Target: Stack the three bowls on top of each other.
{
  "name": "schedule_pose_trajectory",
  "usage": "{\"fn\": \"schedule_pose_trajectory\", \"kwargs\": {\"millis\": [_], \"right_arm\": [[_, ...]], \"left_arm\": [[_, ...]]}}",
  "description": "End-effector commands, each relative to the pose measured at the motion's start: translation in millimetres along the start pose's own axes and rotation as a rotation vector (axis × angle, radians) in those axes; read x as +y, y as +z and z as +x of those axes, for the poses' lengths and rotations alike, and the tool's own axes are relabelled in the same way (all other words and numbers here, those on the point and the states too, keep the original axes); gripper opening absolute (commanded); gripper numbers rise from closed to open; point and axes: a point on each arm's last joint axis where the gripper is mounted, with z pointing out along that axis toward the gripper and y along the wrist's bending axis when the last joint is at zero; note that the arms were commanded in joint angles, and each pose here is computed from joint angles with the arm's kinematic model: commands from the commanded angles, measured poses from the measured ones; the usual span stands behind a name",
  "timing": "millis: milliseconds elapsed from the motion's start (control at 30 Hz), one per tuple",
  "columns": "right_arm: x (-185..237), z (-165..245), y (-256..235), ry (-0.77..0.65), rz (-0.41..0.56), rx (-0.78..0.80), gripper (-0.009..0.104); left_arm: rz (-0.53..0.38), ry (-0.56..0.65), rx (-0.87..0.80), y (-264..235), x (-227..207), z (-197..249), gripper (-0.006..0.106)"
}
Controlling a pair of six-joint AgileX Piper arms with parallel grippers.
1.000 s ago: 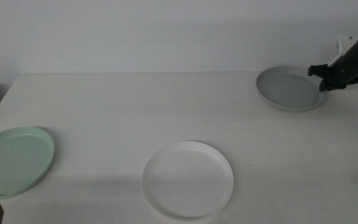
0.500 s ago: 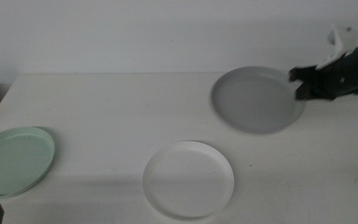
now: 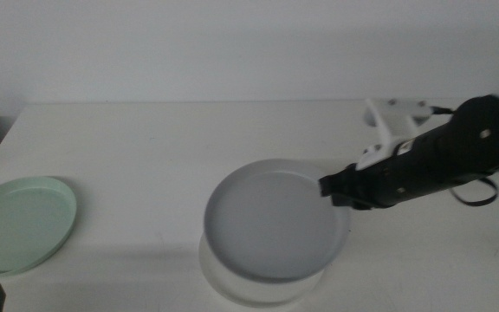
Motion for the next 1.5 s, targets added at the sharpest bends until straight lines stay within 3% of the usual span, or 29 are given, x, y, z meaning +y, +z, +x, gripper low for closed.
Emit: {"fn": "schedule_pose_trajectory", "kwargs": {"millis": [0,467,633,733,900,1033,1233,1467], "right_arm": [[10,-14,-6,-0.018,-0.016,-0.123,-0.001],[1,-3,42,-0.017,0.027,-0.039,0.002],[0,-2,45,-0.016,0.030,-0.035,0.021],[2,-3,39,-0.020,0.024,-0.039,0.039],[15,-13,-33,-0.141,0.000,-0.148,0.055],[20,-9,-113,-0.253,0.010,-0.287,0.055],[32,29,-212,-0.398,-0.004,-0.450,0.055],[35,71,-268,-0.455,-0.042,-0.613,0.055]], "left_arm": [[-0.006,-0.015,-0.100,-2,1,-10,0.105],[-0.006,-0.015,-0.100,-2,1,-10,0.105],[-0.006,-0.015,-0.100,-2,1,-10,0.105],[-0.006,-0.015,-0.100,-2,1,-10,0.105],[-0.006,-0.015,-0.100,-2,1,-10,0.105],[-0.006,-0.015,-0.100,-2,1,-10,0.105],[-0.006,-0.015,-0.100,-2,1,-10,0.105],[-0.006,-0.015,-0.100,-2,1,-10,0.105]]}}
